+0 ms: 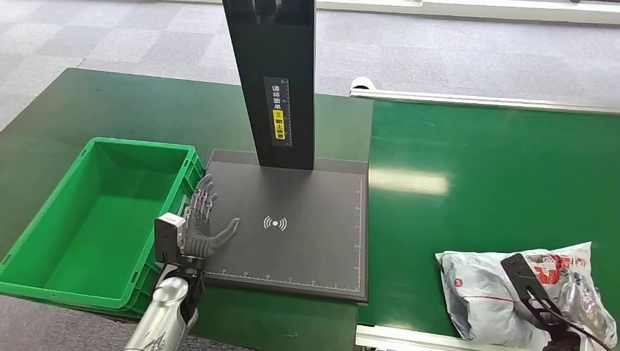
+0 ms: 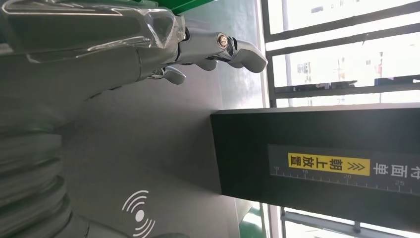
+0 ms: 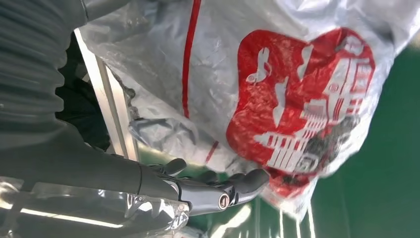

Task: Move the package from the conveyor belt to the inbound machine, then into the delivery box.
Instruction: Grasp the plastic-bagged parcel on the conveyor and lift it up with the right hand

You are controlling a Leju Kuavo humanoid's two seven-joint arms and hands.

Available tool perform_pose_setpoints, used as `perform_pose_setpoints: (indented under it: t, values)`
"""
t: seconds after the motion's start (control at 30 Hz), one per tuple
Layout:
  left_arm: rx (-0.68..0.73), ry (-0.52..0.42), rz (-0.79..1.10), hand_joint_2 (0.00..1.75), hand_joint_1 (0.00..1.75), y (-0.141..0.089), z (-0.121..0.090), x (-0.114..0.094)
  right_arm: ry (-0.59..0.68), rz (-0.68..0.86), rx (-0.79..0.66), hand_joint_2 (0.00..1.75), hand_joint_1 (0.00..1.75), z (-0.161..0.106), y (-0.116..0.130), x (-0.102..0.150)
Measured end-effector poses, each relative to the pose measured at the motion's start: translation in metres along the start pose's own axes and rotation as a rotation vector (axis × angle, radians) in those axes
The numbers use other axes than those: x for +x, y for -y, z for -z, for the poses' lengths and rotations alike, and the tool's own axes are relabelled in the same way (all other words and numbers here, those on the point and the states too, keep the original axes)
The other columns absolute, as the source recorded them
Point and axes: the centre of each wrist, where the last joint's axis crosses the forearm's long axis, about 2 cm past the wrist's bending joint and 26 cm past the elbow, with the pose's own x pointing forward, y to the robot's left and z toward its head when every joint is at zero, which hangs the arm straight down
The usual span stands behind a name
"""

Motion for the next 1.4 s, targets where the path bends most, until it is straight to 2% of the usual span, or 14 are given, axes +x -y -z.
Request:
perform_pose_setpoints:
  t: [0.03, 0.07, 0.2, 0.47, 0.63, 0.9, 1.17, 1.4]
  values:
    - [0.002, 0.000, 0.000, 1.75, 0.00, 0.000, 0.000, 0.000, 0.027, 0.000, 0.038, 1.75, 1.52, 0.001, -0.001, 0.000]
    - [0.004, 0.000, -0.001, 1.75, 0.00, 0.000, 0.000, 0.000, 0.069, 0.003, 0.082, 1.75, 1.74, 0.001, -0.003, 0.001]
    - [0.011, 0.000, -0.004, 1.75, 0.00, -0.001, 0.000, 0.000, 0.222, 0.017, 0.200, 1.75, 1.75, 0.002, -0.012, 0.009]
    - [0.017, 0.000, -0.006, 1.75, 0.00, -0.002, 0.000, 0.000, 0.270, 0.017, 0.233, 1.75, 1.75, 0.004, -0.015, 0.017]
    - [0.023, 0.000, -0.007, 1.75, 0.00, -0.003, 0.000, 0.000, 0.358, 0.075, 0.284, 1.75, 1.75, 0.004, -0.016, 0.024]
    - [0.030, -0.003, -0.013, 1.75, 0.00, -0.002, -0.005, -0.001, 0.489, 0.182, 0.131, 1.75, 1.75, 0.010, -0.012, 0.045]
    - [0.024, 0.001, -0.018, 1.75, 0.00, 0.000, -0.009, 0.000, 0.633, 0.306, 0.071, 1.75, 1.75, 0.007, -0.012, 0.051]
    - [0.021, 0.033, -0.028, 1.75, 0.00, 0.012, -0.006, 0.006, 0.901, 0.599, -0.216, 1.75, 1.75, -0.005, 0.015, 0.056]
